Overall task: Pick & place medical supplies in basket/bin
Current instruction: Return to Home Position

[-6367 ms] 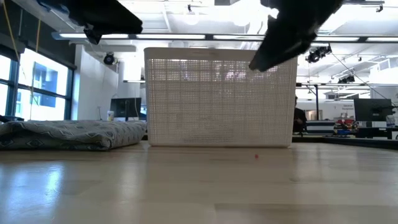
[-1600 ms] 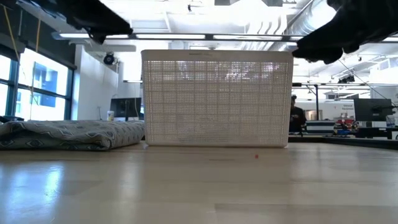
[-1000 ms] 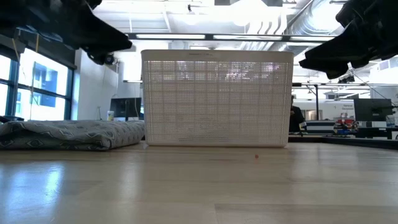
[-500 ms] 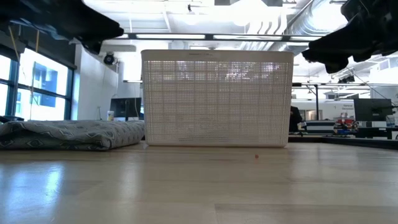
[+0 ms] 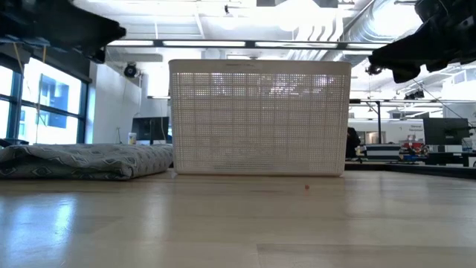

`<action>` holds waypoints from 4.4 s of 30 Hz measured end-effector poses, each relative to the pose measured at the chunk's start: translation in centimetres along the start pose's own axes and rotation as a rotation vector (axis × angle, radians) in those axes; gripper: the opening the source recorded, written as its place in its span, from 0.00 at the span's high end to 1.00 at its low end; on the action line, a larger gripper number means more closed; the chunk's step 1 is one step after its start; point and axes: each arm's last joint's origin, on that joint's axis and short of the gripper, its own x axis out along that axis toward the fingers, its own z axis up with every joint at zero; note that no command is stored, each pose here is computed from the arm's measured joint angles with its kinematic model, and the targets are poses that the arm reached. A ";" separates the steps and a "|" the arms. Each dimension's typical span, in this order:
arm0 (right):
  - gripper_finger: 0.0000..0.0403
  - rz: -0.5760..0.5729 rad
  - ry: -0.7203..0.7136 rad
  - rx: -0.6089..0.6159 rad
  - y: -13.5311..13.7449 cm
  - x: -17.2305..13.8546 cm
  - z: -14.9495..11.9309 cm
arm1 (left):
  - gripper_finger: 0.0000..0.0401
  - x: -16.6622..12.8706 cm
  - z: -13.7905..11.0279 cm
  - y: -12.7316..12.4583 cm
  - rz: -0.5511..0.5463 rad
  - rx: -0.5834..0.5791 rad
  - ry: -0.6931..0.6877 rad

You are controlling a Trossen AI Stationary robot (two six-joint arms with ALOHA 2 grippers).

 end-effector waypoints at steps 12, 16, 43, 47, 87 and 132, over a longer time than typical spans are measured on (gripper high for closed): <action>0.99 -0.035 -0.032 -0.028 -0.8 -1.4 0.3 | 0.71 -2.5 -0.4 0.8 0.021 -0.012 -0.035; 0.97 -0.054 -0.045 -0.025 -1.1 -1.8 0.3 | 0.75 -3.2 -0.4 1.1 0.036 -0.002 -0.053; 1.00 -0.041 -0.135 -0.077 -5.3 -1.0 -0.8 | 0.95 -3.6 -0.3 2.1 0.051 0.007 -0.081; 1.00 -0.035 -0.160 -0.080 -5.8 -1.1 -0.6 | 0.93 -3.5 -0.5 2.8 0.029 -0.034 -0.069; 1.00 -0.061 -0.094 -0.014 -4.4 -0.6 -2.3 | 0.93 -2.5 -4.3 3.6 0.089 -0.091 -0.009; 1.00 -0.049 -0.051 0.005 -3.9 -1.1 -2.8 | 0.79 -2.1 -4.8 3.6 0.087 -0.092 0.039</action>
